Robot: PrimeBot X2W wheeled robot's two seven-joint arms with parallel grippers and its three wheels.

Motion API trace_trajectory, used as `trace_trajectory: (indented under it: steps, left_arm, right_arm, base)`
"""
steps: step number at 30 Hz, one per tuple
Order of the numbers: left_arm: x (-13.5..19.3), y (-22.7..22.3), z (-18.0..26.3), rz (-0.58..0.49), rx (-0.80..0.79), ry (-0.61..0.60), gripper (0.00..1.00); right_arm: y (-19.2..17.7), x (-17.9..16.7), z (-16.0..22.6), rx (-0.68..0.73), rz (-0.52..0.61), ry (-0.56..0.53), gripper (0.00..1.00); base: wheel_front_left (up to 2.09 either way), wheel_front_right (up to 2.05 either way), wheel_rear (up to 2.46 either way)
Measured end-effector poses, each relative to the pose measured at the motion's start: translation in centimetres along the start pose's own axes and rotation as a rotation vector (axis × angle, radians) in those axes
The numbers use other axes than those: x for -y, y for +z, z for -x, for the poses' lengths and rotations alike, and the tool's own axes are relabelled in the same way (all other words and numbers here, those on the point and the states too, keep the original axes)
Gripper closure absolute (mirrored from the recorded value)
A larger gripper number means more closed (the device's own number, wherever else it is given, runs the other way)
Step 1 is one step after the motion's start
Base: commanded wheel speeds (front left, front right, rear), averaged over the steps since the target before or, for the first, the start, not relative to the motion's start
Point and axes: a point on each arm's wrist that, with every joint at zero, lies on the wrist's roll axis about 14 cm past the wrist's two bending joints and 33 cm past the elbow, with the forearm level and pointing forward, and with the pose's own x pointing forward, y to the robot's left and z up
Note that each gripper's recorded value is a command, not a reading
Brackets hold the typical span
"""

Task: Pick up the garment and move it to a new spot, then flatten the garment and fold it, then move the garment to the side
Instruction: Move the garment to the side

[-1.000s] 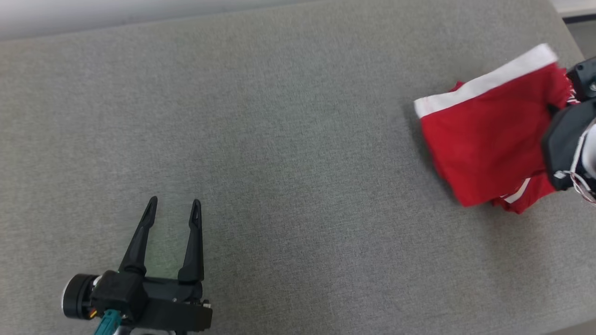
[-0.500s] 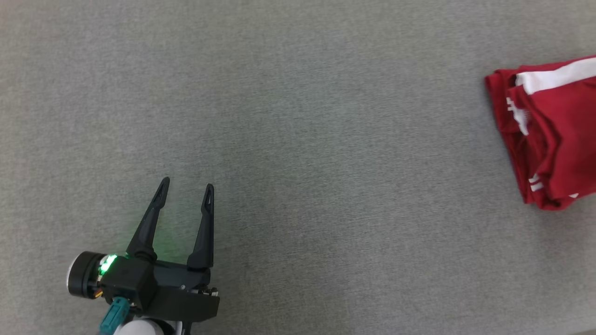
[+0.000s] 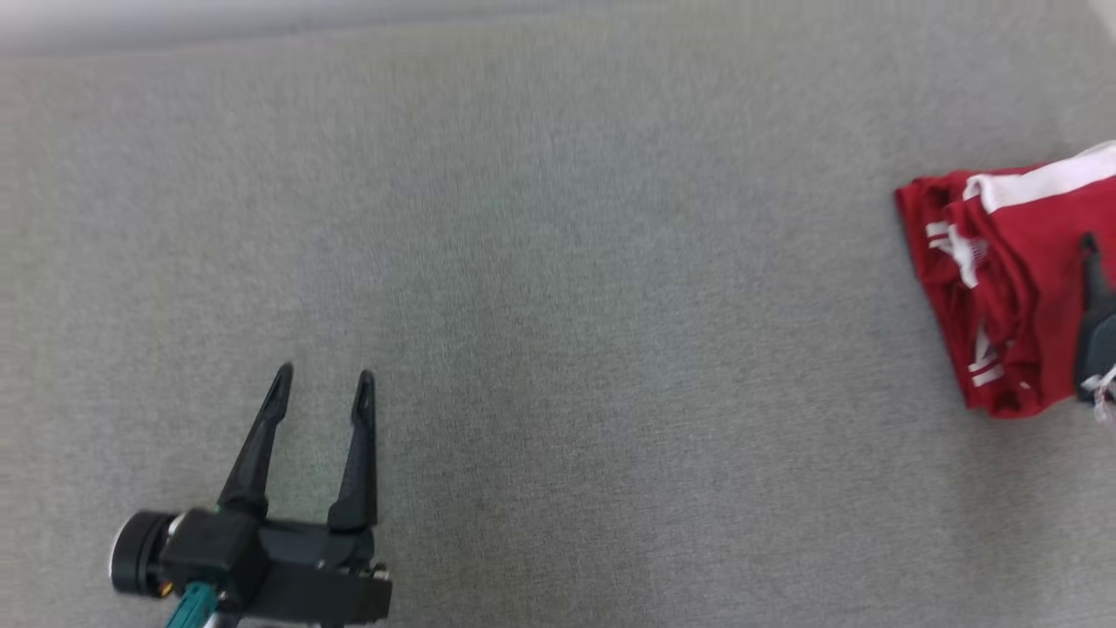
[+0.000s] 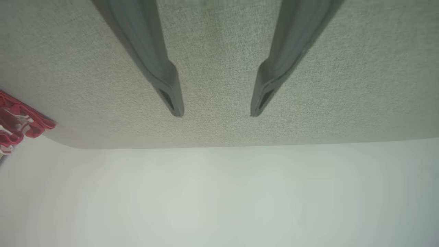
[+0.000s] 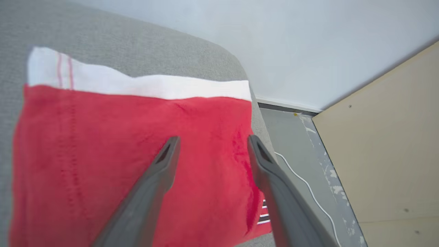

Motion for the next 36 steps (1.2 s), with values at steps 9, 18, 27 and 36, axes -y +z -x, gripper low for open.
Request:
trace_trajectory:
  steps: [9, 18, 27, 36]
  left_arm:
    - [-1.3, 2.7, 4.0, 0.003, 0.036, 0.090, 0.00]
    - [-3.1, 4.6, 7.8, -0.005, 0.069, 0.189, 0.00]
    - [-4.8, 4.0, 11.1, -0.029, 0.042, 0.261, 0.00]
    - [-5.3, 3.9, 13.2, -0.037, 0.037, 0.291, 0.00]
  right_arm:
    - [4.2, -3.5, 7.0, 0.278, -0.138, 0.115, 0.00]
    - [5.5, -6.5, 13.9, 0.473, -0.350, 0.241, 0.00]
    - [4.7, -12.6, 16.9, 0.546, -0.391, 0.401, 0.00]
    - [4.6, -15.4, 17.5, 0.564, -0.421, 0.454, 0.00]
  base:
    - [0.00, 0.00, 0.00]
    - [0.00, 0.00, 0.00]
    - [0.00, 0.00, 0.00]
    - [0.00, 0.00, 0.00]
